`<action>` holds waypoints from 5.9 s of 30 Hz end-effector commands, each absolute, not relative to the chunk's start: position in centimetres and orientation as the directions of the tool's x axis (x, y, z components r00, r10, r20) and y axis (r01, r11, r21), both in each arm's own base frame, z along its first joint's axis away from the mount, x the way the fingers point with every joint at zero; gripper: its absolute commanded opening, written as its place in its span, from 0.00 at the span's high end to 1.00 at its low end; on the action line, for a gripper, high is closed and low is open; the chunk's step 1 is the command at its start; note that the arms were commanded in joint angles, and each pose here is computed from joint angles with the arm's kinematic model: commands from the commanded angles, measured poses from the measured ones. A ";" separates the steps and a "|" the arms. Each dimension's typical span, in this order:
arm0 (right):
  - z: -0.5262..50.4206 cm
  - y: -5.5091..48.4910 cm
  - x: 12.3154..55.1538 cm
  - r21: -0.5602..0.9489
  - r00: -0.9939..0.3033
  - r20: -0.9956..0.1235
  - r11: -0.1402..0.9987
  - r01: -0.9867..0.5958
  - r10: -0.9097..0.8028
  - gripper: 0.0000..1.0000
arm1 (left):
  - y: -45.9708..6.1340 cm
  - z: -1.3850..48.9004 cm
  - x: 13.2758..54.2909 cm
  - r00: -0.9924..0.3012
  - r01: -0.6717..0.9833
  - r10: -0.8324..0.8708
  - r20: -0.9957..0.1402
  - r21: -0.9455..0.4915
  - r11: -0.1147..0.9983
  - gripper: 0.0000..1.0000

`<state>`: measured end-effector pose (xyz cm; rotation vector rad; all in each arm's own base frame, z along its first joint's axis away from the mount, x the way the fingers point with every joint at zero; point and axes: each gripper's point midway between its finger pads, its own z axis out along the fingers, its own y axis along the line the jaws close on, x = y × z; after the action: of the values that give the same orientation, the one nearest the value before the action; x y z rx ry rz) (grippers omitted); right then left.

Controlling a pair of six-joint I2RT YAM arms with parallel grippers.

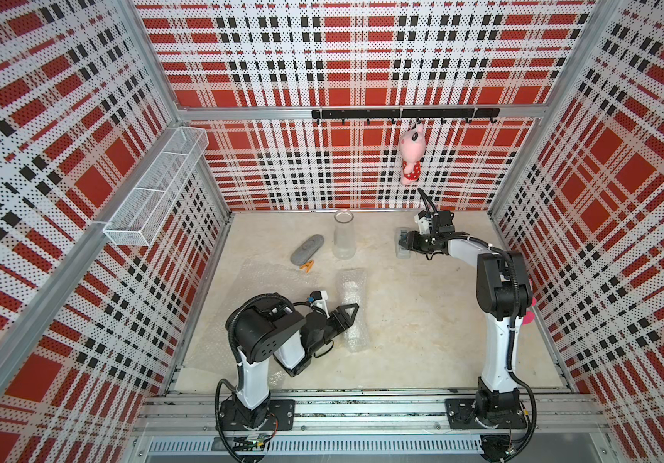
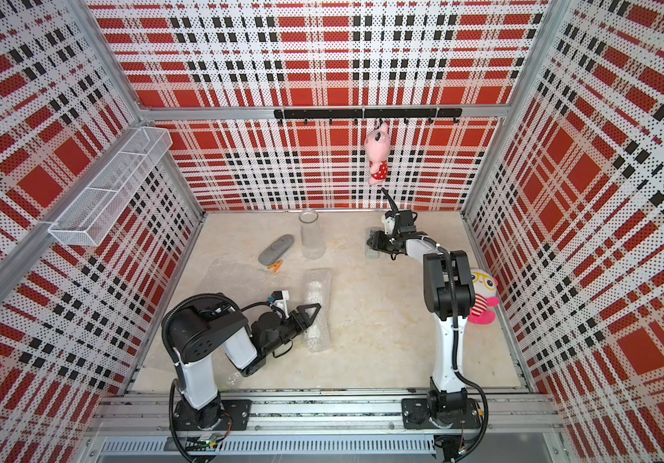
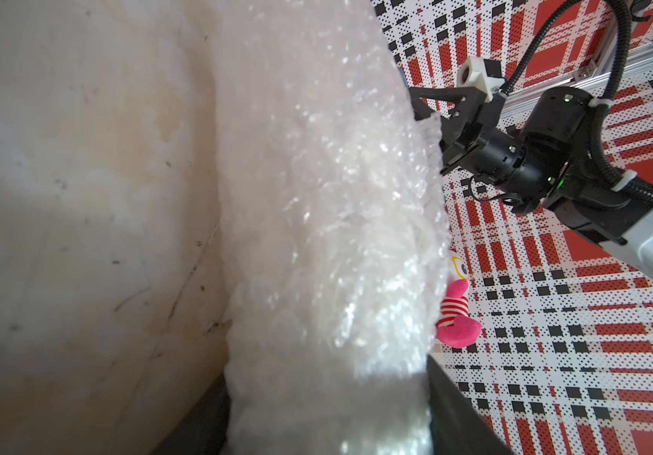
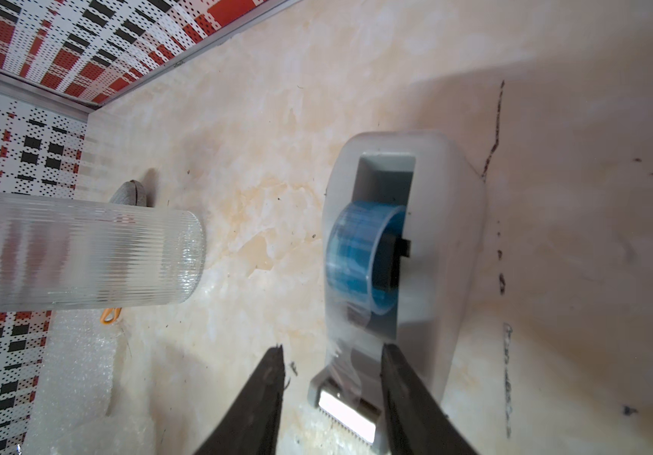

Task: Wrap vases in bubble wrap
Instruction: Tear off the tape using the Tape Cutter, then stick the tape on the bubble wrap.

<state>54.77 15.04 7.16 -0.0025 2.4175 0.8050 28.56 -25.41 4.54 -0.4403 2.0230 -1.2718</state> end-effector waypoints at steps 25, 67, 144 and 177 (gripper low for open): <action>6.8 15.9 55.5 0.573 -0.821 -0.541 0.794 -0.201 0.182 0.93 | -23.2 -0.7 26.9 -0.746 -0.044 -0.557 -0.364 -0.808 0.588 0.63; 11.2 16.0 49.9 0.756 -0.827 -0.462 0.630 -0.178 0.321 1.00 | -23.0 -0.4 26.8 -0.741 -0.039 -0.567 -0.360 -0.820 0.571 0.63; 5.1 8.2 50.1 0.574 -0.829 -0.442 0.818 0.034 0.344 1.00 | -23.3 -0.4 26.9 -0.743 -0.033 -0.562 -0.363 -0.819 0.572 0.64; 11.9 31.3 28.8 0.523 -0.665 -0.574 0.412 -0.746 -0.477 1.00 | -23.8 -0.3 26.8 -0.756 -0.016 -0.544 -0.365 -0.820 0.573 0.66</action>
<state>29.50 31.19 13.40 -0.9779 2.2963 1.1577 28.31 -25.12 4.63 -0.4330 2.0137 -1.2911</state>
